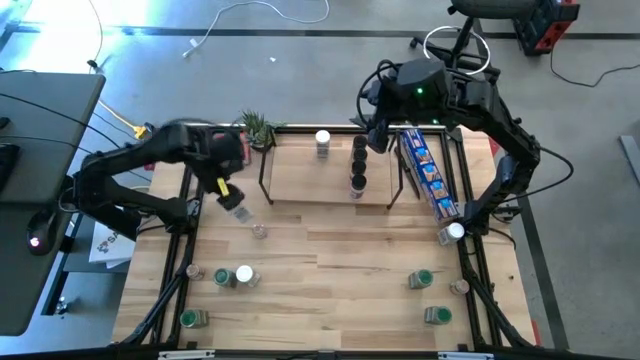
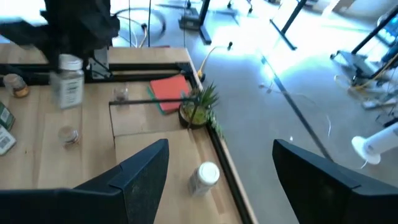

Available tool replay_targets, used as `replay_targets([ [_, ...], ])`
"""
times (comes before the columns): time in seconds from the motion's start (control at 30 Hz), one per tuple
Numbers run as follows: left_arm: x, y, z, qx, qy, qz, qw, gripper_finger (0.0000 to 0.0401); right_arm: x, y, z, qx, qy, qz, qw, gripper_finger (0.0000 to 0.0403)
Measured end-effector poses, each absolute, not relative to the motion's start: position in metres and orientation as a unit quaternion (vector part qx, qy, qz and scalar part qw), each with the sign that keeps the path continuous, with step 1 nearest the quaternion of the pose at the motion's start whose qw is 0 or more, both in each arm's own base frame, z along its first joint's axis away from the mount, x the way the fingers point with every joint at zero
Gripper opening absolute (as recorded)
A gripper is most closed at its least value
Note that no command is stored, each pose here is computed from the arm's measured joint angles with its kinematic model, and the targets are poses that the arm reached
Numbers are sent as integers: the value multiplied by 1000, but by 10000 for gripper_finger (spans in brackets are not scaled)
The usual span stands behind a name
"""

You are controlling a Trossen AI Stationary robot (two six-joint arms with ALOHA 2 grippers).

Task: Shelf spices
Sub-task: Put the white seasoning bottle on the shelf aligned with the other white seasoning bottles

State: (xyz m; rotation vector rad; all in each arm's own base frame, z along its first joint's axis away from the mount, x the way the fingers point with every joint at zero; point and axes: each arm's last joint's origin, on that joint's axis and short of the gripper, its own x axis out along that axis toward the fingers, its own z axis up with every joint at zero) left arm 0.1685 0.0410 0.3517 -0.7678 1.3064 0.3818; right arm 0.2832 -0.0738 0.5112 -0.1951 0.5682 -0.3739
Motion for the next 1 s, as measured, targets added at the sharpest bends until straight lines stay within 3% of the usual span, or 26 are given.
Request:
replay_targets([
  [0.17, 197, 40, 396, -354, 531, 99, 764, 198, 284, -75, 513, -101, 266, -182, 941, 281],
  [0.37, 276, 42, 404, -315, 518, 16, 795, 198, 282, -74, 510, -92, 287, -180, 936, 281],
  [0.5, 330, 50, 386, -237, 542, 3, 806, 198, 271, -71, 506, -64, 319, -182, 928, 281],
  [0.67, 376, 77, 351, -136, 574, 52, 806, 198, 243, -62, 513, -19, 327, -192, 925, 281],
  [0.83, 401, 100, 321, -6, 612, 56, 789, 198, 219, -51, 524, 11, 304, -222, 926, 281],
  [1.0, 410, 118, 293, 53, 646, 30, 761, 198, 201, -41, 533, 27, 273, -252, 928, 281],
])
